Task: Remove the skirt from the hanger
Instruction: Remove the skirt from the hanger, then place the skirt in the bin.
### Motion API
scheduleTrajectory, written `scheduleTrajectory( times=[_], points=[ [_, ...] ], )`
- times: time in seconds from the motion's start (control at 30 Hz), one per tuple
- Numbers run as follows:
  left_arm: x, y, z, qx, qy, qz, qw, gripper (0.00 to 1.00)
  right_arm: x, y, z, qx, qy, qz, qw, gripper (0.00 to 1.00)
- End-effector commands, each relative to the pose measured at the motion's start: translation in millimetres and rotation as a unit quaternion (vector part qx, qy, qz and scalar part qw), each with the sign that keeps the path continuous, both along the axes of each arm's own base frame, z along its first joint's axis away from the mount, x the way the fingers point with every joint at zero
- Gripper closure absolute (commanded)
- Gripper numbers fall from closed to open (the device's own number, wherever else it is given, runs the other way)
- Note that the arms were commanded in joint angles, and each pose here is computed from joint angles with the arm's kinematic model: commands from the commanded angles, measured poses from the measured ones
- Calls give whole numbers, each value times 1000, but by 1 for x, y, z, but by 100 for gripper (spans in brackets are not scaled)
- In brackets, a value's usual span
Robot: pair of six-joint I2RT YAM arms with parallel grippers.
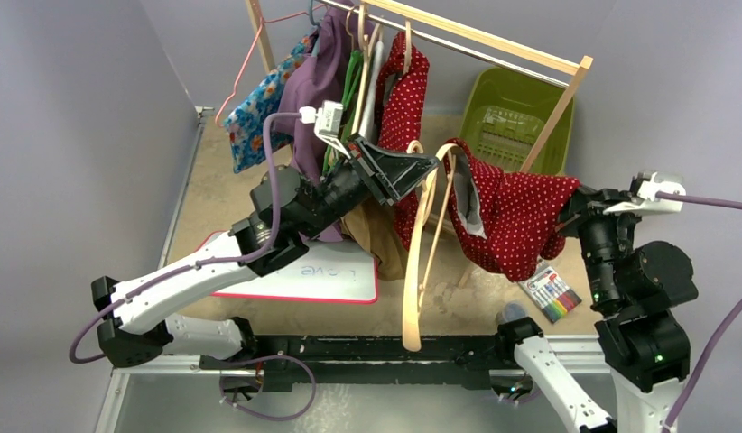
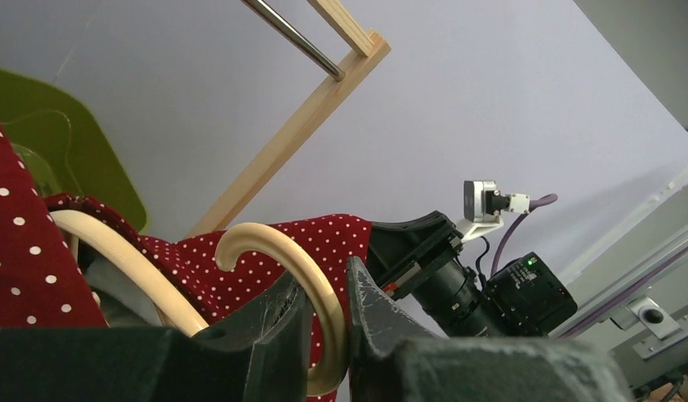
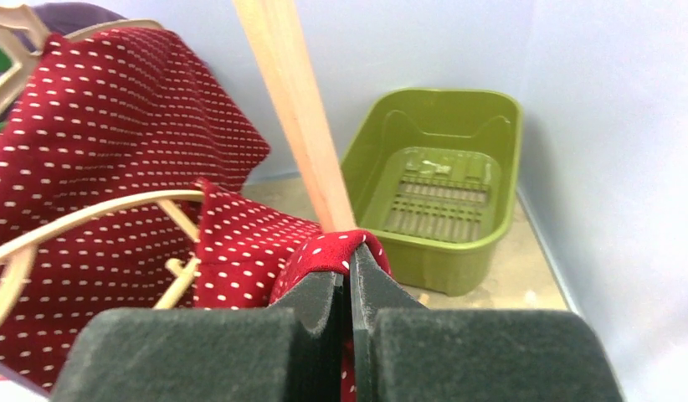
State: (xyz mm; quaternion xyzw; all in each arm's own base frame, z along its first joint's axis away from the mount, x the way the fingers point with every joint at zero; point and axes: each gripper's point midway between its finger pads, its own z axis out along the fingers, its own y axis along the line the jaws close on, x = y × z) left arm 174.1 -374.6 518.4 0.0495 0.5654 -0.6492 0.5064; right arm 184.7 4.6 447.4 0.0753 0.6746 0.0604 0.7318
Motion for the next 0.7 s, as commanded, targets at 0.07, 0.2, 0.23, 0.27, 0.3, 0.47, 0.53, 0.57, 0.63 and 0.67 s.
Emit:
scheduleTrajectory(
  times=[0.07,0.2,0.23,0.27,0.3,0.47,0.53,0.57,0.63,0.67],
  points=[
    [-18,38,57,-39,-87,19,995,100,-19,-29,-9,-32,17,-63,997,100],
    [-20,33,58,-40,-95,8,995,100,-16,-33,-12,-29,23,-78,996,100],
    [-21,30,59,-38,-98,2,994,100,-12,-35,-9,-31,21,-89,995,100],
    [-21,28,59,-33,-97,1,995,100,-6,-33,-9,-41,29,-86,995,100],
    [-18,27,58,-28,-96,6,995,100,-3,-34,-9,-48,38,-89,994,100],
    [-10,30,54,0,-90,32,995,100,2,-47,-5,-44,42,-133,989,100],
    [-7,31,49,6,-86,38,996,100,3,-56,0,-64,36,-159,985,100],
    [-6,31,47,9,-85,42,995,100,6,-59,2,-75,40,-169,982,100],
    [-4,32,45,14,-84,49,995,100,12,-66,7,-74,49,-199,976,100],
    [-2,32,44,16,-84,52,995,100,17,-67,11,-64,50,-210,974,100]
  ],
)
